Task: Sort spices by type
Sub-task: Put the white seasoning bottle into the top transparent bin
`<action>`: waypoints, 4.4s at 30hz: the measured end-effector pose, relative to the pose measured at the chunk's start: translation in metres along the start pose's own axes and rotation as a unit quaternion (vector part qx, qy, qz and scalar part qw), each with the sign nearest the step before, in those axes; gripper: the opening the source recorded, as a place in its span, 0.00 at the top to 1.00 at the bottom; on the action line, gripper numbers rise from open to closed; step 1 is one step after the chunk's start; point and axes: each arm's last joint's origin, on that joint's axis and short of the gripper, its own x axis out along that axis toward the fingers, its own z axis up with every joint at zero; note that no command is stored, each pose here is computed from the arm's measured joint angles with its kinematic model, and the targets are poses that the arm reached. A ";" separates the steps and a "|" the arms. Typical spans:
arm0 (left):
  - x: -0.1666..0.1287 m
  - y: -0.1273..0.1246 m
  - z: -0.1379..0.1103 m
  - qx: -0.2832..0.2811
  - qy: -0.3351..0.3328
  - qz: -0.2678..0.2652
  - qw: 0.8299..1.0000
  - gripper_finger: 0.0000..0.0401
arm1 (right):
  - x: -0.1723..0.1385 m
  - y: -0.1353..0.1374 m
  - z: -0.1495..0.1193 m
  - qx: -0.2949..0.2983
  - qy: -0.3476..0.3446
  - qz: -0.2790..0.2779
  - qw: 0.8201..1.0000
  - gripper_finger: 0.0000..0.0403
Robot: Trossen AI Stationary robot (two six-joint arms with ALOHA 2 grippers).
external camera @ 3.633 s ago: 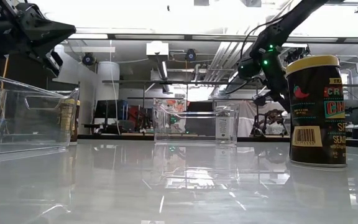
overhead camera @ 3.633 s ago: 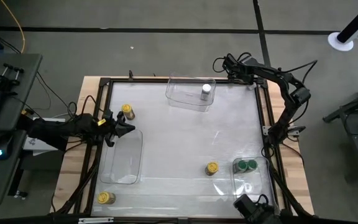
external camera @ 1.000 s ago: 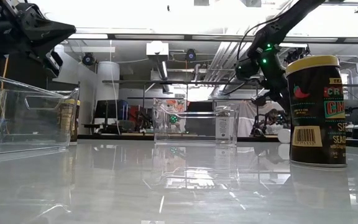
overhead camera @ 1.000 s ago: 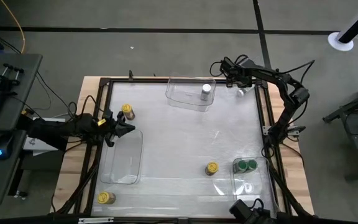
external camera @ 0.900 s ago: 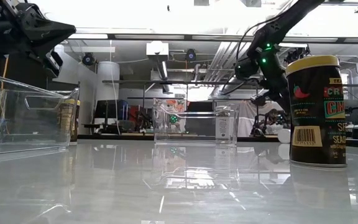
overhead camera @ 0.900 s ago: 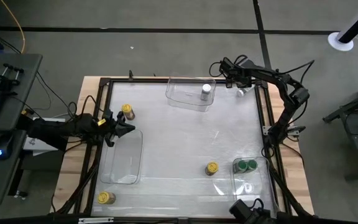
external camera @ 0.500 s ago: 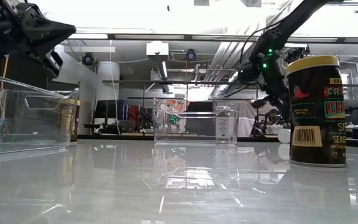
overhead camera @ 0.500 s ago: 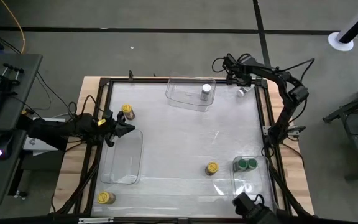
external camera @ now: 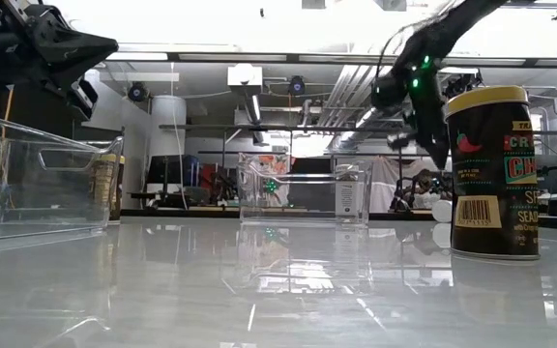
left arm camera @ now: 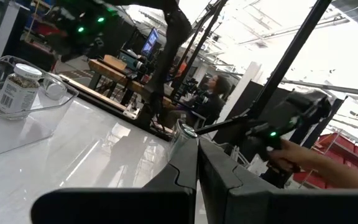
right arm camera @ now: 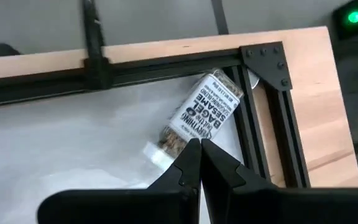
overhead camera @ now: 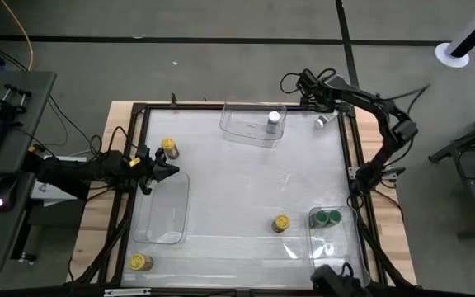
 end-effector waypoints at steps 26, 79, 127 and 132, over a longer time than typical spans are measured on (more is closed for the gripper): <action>0.000 0.000 0.000 0.000 0.000 0.000 1.000 1.00 | 0.050 0.012 -0.129 0.186 -0.291 0.055 0.937 1.00; 0.000 0.000 0.000 0.000 0.000 0.000 1.000 1.00 | 0.080 0.019 -0.117 0.161 -0.249 0.024 0.955 1.00; 0.000 0.000 0.000 0.000 0.000 0.000 1.000 1.00 | -0.056 -0.014 -0.132 -0.301 -0.185 0.266 0.897 0.97; 0.000 0.000 0.000 0.000 0.000 0.000 1.000 1.00 | -0.053 -0.006 -0.098 -0.386 -0.152 0.256 0.873 0.77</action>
